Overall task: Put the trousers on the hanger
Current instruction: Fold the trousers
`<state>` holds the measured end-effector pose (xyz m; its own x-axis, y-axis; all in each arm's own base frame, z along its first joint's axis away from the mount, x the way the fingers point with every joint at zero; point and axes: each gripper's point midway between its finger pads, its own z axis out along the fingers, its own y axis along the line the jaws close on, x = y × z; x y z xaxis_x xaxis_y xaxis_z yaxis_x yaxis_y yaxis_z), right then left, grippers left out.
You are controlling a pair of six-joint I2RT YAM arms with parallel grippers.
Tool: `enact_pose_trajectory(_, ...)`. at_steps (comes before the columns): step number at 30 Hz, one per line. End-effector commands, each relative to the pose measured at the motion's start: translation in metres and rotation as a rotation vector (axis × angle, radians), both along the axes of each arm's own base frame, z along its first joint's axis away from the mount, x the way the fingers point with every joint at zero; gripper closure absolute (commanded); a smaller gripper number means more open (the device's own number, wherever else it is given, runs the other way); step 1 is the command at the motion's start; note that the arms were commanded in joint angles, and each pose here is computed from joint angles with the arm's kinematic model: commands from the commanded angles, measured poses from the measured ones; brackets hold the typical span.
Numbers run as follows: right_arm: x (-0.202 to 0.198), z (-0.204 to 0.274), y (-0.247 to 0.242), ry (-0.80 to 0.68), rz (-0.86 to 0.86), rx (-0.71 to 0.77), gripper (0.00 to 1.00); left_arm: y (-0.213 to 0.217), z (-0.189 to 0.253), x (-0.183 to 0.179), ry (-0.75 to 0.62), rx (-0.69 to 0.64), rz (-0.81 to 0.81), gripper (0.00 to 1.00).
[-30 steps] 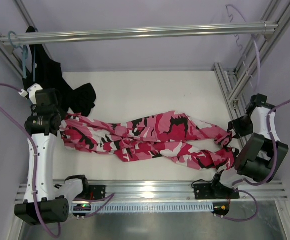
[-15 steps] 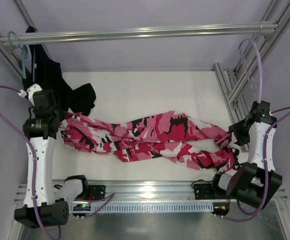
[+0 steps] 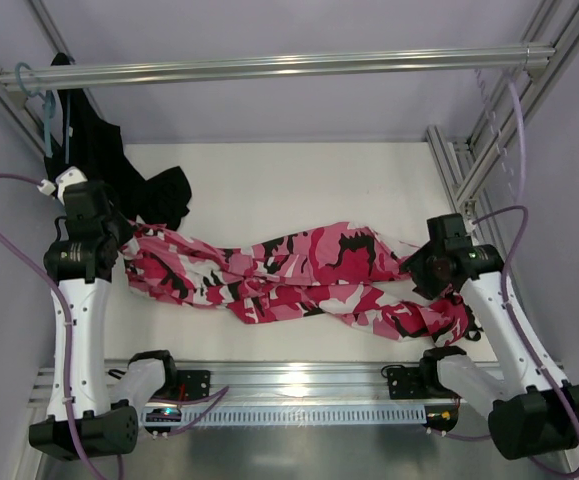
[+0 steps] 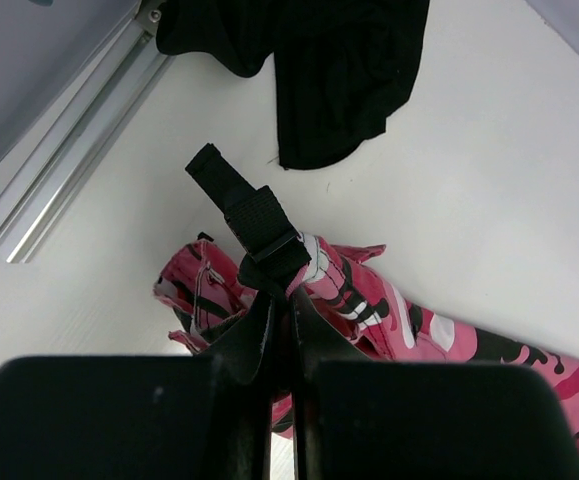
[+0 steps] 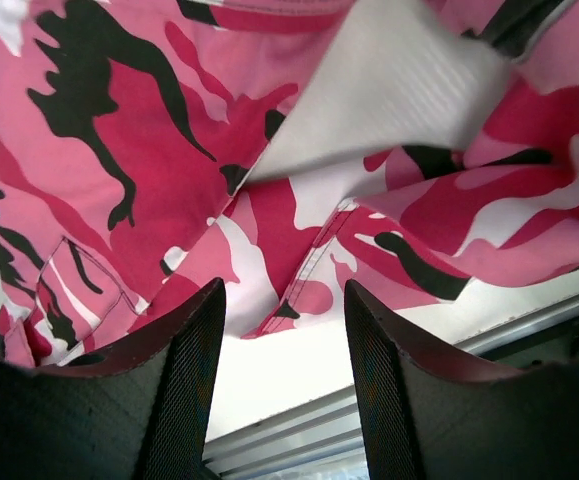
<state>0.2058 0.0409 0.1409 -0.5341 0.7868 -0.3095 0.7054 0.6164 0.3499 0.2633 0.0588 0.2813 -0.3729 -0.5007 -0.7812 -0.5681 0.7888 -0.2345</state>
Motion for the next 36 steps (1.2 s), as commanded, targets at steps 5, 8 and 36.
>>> enact_pose_trajectory(5, 0.023, -0.032, 0.033, 0.016, -0.161, 0.108, 0.46, 0.0, 0.017, 0.009, -0.091, 0.009, -0.015, 1.0)
enact_pose_trajectory(8, 0.038, -0.043, 0.037, 0.0, -0.206, 0.122, 0.45, -0.002, 0.015, 0.01, -0.093, -0.001, -0.021, 1.0)
enact_pose_trajectory(36, 0.054, -0.087, -0.03, 0.19, -0.251, -0.362, 0.96, 0.013, 0.021, 0.008, -0.1, 0.05, 0.047, 1.0)
